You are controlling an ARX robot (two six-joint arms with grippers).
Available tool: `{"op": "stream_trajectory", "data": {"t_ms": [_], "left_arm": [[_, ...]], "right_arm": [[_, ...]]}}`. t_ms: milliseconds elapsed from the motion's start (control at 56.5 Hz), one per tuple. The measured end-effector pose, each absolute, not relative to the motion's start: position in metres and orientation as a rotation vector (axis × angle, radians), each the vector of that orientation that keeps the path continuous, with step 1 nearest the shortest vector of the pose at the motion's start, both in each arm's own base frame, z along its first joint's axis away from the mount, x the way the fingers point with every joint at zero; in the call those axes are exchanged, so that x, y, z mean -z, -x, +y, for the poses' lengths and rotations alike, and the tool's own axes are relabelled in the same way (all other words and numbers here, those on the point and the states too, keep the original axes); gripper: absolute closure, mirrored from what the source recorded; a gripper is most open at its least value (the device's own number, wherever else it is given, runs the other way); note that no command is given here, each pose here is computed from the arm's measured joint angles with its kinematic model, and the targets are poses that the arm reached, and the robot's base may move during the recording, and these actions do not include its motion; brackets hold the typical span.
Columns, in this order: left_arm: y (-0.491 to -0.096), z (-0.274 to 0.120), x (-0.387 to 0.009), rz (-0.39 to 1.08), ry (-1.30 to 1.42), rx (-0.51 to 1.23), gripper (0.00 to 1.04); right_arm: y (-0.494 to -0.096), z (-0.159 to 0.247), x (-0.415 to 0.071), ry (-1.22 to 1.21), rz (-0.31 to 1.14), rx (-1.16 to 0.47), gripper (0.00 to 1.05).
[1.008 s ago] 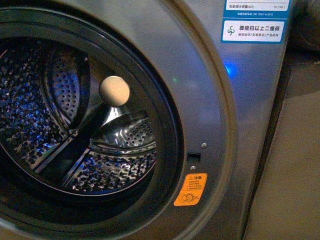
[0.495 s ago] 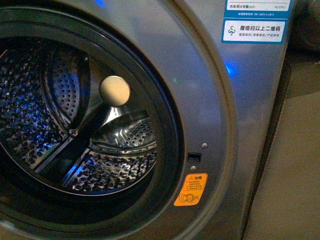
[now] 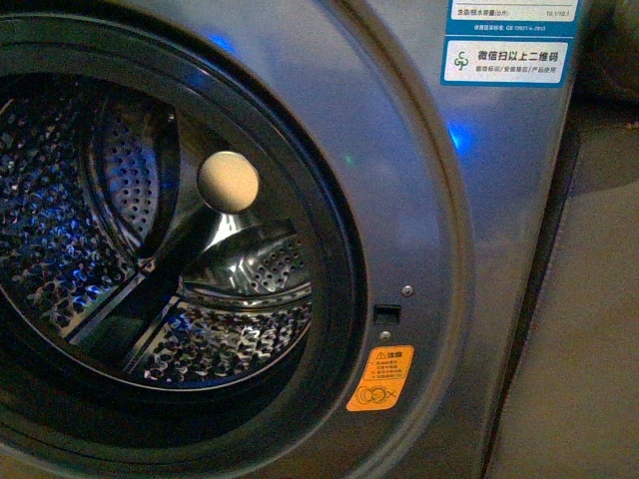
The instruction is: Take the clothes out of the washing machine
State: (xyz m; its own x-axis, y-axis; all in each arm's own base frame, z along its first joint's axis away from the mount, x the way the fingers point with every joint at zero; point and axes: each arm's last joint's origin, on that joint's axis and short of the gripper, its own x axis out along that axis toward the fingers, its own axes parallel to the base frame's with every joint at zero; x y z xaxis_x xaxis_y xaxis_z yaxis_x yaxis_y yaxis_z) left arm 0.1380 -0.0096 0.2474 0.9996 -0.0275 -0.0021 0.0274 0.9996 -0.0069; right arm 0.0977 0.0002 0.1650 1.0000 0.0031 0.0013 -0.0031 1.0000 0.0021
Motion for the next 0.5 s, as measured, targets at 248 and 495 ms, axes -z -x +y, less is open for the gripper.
{"op": "stream_trajectory", "data": {"t_ms": [248, 495], "left_arm": [[-0.128, -0.001, -0.218, 0.005, 0.007, 0.005, 1.01], [-0.121, 0.0, -0.199, 0.005, 0.006, 0.003, 1.01]], "right_arm": [[-0.098, 0.0, -0.165, -0.002, -0.001, -0.003, 1.02], [-0.098, 0.0, -0.165, -0.002, -0.001, -0.003, 1.02]]}}
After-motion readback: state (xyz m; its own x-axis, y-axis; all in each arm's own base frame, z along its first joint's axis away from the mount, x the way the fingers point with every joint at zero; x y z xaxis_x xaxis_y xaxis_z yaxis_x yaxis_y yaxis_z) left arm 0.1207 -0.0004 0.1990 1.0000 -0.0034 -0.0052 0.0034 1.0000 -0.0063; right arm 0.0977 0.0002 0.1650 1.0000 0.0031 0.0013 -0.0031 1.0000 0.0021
